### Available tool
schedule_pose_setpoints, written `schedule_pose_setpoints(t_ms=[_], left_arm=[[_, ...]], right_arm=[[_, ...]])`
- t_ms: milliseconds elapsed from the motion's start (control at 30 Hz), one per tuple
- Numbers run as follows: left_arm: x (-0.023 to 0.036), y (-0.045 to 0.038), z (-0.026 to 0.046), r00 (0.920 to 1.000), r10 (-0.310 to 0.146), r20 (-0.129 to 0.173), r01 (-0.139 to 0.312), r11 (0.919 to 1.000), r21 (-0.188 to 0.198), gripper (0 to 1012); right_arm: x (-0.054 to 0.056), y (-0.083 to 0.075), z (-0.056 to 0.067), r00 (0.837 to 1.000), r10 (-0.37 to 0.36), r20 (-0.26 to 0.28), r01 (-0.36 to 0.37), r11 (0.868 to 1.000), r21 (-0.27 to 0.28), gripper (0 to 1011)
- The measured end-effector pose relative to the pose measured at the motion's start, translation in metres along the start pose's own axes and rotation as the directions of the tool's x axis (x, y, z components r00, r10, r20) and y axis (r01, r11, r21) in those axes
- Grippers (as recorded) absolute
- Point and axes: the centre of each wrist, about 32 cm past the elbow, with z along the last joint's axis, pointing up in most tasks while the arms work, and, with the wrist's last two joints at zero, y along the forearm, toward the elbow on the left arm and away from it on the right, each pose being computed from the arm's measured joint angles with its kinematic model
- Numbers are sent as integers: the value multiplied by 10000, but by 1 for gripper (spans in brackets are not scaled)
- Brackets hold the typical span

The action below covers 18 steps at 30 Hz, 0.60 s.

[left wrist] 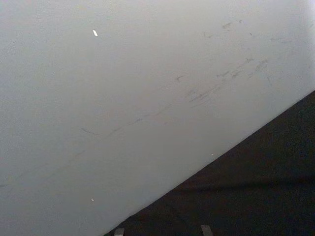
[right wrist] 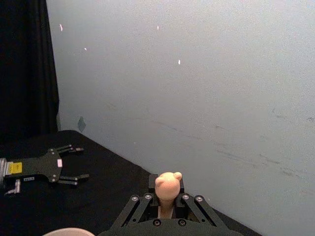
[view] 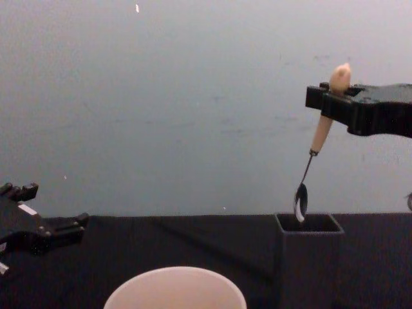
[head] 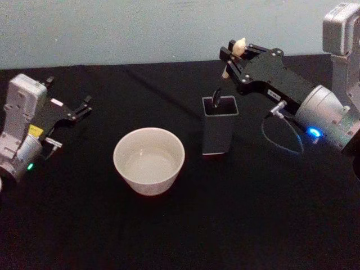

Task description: Pick up the stirring spoon with one hand, stir inside the cup, then place it back in its original position.

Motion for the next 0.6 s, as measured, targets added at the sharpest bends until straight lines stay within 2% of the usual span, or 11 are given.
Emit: schedule_pose_setpoints(t_ms=[600], left_arm=[[0, 0, 0, 10000, 0, 0, 0, 10000, -1, 1001]], right_arm=[[14, 5, -142, 9998, -171, -130, 164, 9986, -496, 173]])
